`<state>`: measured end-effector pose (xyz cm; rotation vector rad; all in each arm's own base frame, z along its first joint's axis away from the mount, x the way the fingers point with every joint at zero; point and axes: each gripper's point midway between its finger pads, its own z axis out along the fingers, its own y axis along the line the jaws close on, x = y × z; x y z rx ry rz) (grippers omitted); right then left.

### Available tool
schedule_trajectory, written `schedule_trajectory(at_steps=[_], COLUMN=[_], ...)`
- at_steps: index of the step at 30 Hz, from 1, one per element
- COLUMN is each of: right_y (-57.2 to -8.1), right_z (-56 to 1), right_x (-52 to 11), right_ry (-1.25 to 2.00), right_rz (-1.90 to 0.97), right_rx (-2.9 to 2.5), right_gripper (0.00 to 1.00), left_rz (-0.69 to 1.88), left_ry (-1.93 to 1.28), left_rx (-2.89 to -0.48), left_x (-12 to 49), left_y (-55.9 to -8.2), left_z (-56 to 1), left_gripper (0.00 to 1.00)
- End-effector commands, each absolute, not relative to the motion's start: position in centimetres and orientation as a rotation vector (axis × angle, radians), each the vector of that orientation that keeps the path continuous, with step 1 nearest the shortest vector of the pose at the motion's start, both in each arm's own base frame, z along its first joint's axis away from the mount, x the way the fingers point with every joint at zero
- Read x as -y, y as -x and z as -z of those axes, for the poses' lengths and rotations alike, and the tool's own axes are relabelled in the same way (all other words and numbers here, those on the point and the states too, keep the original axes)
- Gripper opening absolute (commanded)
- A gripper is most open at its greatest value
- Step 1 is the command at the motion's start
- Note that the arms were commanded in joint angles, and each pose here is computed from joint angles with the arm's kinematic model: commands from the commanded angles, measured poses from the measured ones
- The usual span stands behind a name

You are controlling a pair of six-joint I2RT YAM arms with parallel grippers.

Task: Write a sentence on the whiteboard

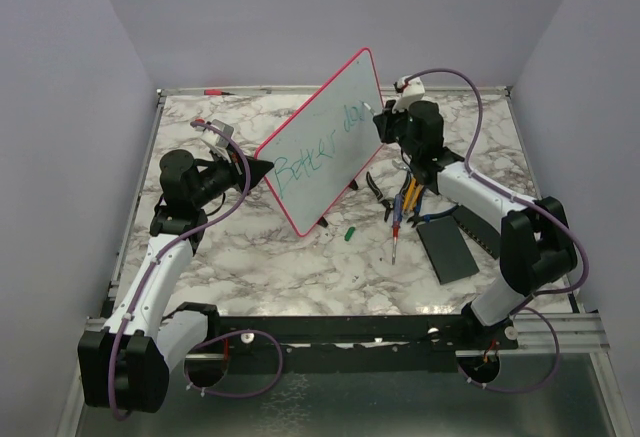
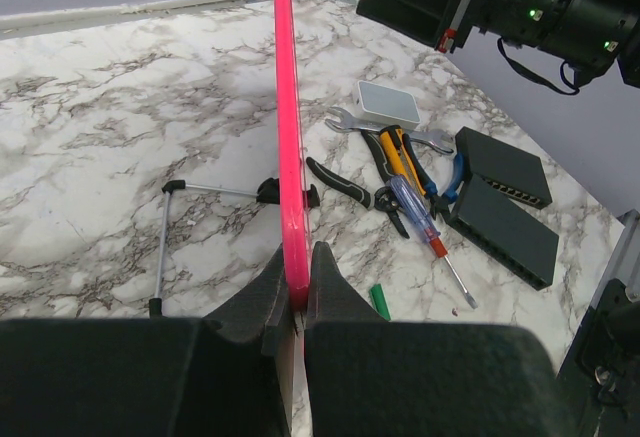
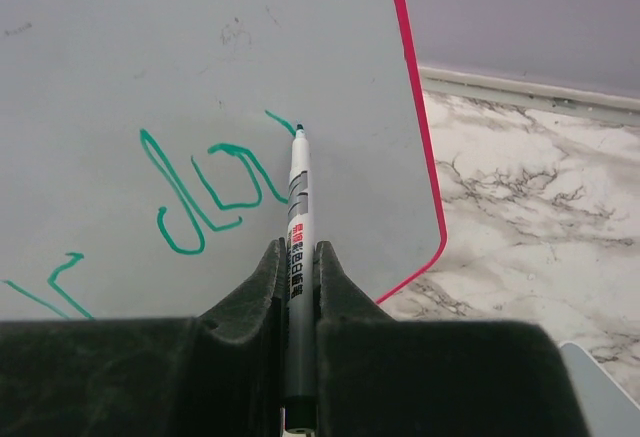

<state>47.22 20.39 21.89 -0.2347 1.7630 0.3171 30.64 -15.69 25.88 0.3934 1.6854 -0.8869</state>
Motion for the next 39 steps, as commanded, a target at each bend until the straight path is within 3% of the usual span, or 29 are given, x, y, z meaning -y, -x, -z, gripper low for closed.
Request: schedule_trajectory(at_steps=[1,11,39], right_y=[-48.5,-49.8,-47.7], right_z=[-25.4,-26.3,-19.5], right_x=[-19.8,-19.4,-20.9], right_ry=[0.207,0.207,0.261], right_rz=[-0.278,-0.265,-0.378], right_rx=[-1.681,-1.665,-1.810], right_gripper=[0.01,0.01,0.00], left_rz=[0.977,0.979,0.982], left_ry=[-0.444,-0.447,-0.446], left_rx=[-1.897,-1.897,-1.895], left_x=[16.7,16.7,16.7], left_y=[-27.8,-27.9,-27.9], left_z=[-19.8,-19.8,-19.9], left_gripper=[0.00,0.00,0.00])
